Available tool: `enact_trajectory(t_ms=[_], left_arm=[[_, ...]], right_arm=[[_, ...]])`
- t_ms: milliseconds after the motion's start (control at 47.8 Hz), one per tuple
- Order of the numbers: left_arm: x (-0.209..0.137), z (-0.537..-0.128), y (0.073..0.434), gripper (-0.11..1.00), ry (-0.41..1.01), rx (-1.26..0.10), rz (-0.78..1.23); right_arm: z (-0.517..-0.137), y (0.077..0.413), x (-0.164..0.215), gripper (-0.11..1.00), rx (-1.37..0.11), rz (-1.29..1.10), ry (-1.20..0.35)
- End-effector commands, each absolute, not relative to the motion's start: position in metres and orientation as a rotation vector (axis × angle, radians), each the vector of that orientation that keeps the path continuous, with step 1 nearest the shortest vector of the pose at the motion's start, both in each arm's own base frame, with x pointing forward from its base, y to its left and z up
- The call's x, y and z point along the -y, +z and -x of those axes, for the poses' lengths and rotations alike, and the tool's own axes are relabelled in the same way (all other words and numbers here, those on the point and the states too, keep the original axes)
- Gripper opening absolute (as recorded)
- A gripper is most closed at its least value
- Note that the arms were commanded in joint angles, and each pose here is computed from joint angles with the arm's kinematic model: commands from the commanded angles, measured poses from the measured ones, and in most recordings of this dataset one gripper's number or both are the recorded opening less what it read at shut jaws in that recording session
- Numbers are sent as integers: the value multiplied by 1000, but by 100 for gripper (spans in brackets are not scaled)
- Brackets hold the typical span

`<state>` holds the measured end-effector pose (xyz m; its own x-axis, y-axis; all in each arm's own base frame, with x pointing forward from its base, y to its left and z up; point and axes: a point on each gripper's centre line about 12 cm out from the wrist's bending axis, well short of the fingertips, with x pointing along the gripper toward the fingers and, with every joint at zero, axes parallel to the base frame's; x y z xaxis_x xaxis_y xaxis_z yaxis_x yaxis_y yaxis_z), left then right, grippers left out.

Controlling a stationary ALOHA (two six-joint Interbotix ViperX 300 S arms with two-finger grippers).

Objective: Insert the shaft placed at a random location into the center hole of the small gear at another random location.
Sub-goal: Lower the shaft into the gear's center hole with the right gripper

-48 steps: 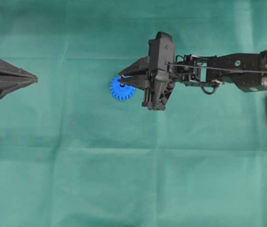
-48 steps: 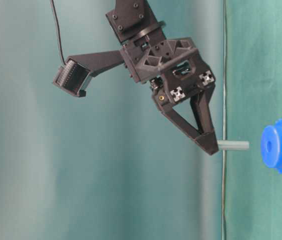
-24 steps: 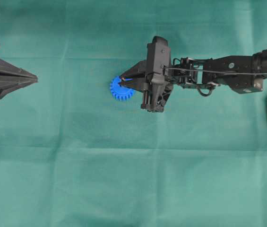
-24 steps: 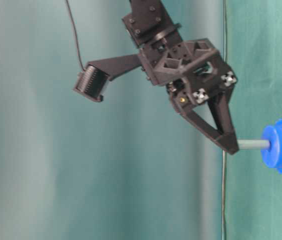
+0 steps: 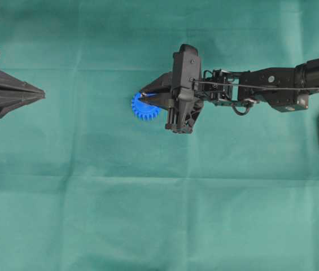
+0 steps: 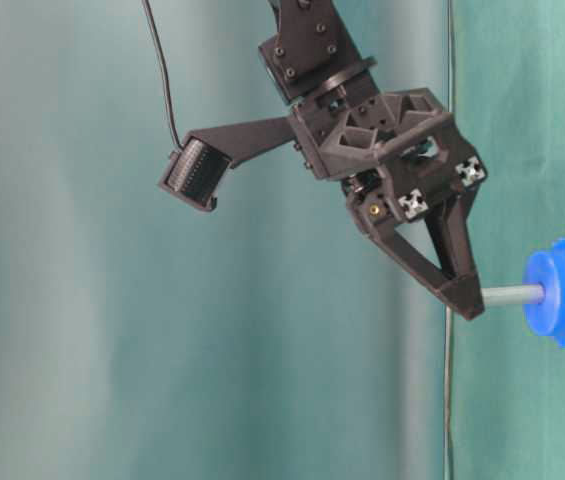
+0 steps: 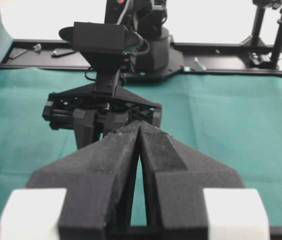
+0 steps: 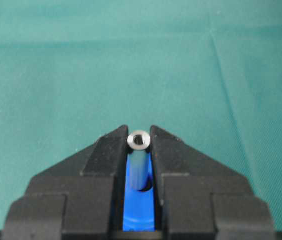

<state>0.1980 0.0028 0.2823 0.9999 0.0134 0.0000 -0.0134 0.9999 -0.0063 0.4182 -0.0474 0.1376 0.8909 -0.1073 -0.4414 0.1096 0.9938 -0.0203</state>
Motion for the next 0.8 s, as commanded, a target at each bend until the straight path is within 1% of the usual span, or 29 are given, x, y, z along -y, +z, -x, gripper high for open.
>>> enact_trajectory(t_ms=[0,356,586,775], left_arm=[[-3,-200,293,0,16,32,5],[-3,-200,294,0,16,31,5],[-3,-200,293,0,16,29,5],[-3,-200,293,0,15,29,3]], right_arm=[[-423,148,50,13,-425,5,-116],[-421,168,49,13,-381,26,-108],[-420,167,49,13,-383,25,-108],[-421,158,49,13,-401,22,-108]])
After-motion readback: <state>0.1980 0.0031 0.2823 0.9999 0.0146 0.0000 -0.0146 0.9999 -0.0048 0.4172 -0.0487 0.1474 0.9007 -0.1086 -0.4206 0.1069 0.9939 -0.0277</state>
